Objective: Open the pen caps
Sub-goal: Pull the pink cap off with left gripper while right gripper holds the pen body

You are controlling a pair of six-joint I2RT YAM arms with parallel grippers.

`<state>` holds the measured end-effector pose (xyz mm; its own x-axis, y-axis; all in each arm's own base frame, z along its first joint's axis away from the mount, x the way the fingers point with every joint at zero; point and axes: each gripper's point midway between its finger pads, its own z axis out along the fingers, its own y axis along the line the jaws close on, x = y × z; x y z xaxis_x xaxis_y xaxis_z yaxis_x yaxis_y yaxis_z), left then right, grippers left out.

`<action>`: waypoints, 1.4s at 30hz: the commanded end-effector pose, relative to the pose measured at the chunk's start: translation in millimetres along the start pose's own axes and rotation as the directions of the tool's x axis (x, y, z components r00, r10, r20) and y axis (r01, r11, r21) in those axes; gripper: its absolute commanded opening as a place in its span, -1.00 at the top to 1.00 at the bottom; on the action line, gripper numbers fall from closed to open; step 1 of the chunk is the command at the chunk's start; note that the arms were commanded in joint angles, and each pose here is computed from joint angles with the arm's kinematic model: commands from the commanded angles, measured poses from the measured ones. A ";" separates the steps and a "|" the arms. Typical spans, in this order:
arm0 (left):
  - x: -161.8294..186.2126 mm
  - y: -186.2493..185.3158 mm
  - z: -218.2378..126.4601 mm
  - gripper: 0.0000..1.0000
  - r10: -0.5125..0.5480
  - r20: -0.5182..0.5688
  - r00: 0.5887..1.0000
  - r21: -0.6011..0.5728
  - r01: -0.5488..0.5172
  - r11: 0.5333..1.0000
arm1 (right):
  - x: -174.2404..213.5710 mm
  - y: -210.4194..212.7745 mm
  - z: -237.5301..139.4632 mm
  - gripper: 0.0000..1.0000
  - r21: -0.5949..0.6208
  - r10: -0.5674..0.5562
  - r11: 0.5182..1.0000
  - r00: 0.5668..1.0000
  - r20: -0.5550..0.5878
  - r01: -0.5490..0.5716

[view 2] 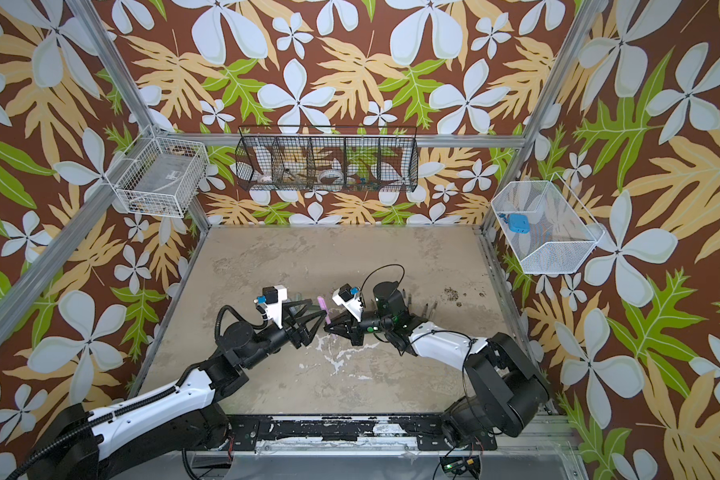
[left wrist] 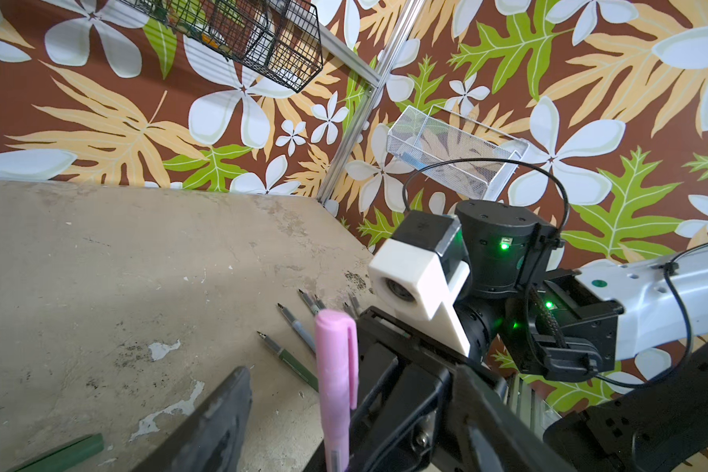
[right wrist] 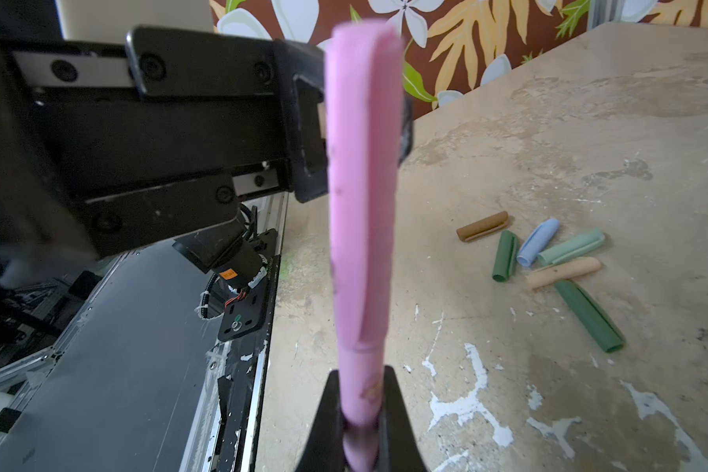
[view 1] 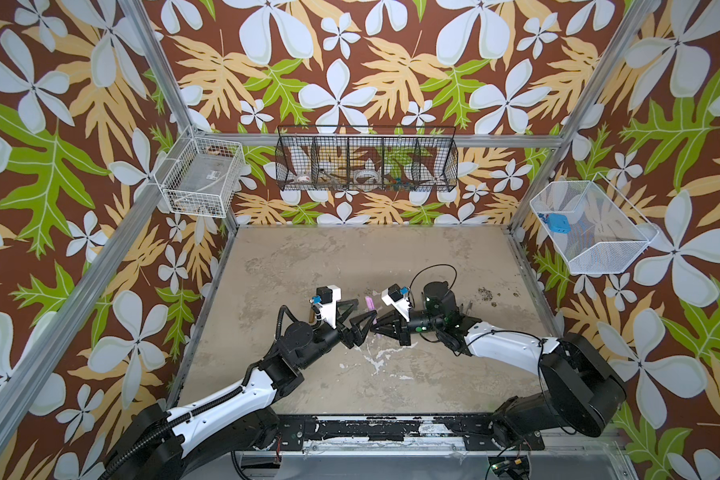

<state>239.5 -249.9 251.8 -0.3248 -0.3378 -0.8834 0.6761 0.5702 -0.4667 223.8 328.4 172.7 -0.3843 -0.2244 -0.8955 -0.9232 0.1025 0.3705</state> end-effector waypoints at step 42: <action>6.0 -13.8 3.2 1.00 -0.024 -0.023 0.999 0.138 0.027 0.990 | 4.8 30.7 13.5 1.00 -0.131 -0.077 0.989 0.997 -0.023 0.073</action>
<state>232.1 -263.3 242.8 -0.3790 -0.3086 -0.8724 0.7336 0.4745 -0.4866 195.1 342.0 173.5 -0.3264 -0.2592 -0.9090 -0.9389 -0.0221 0.3435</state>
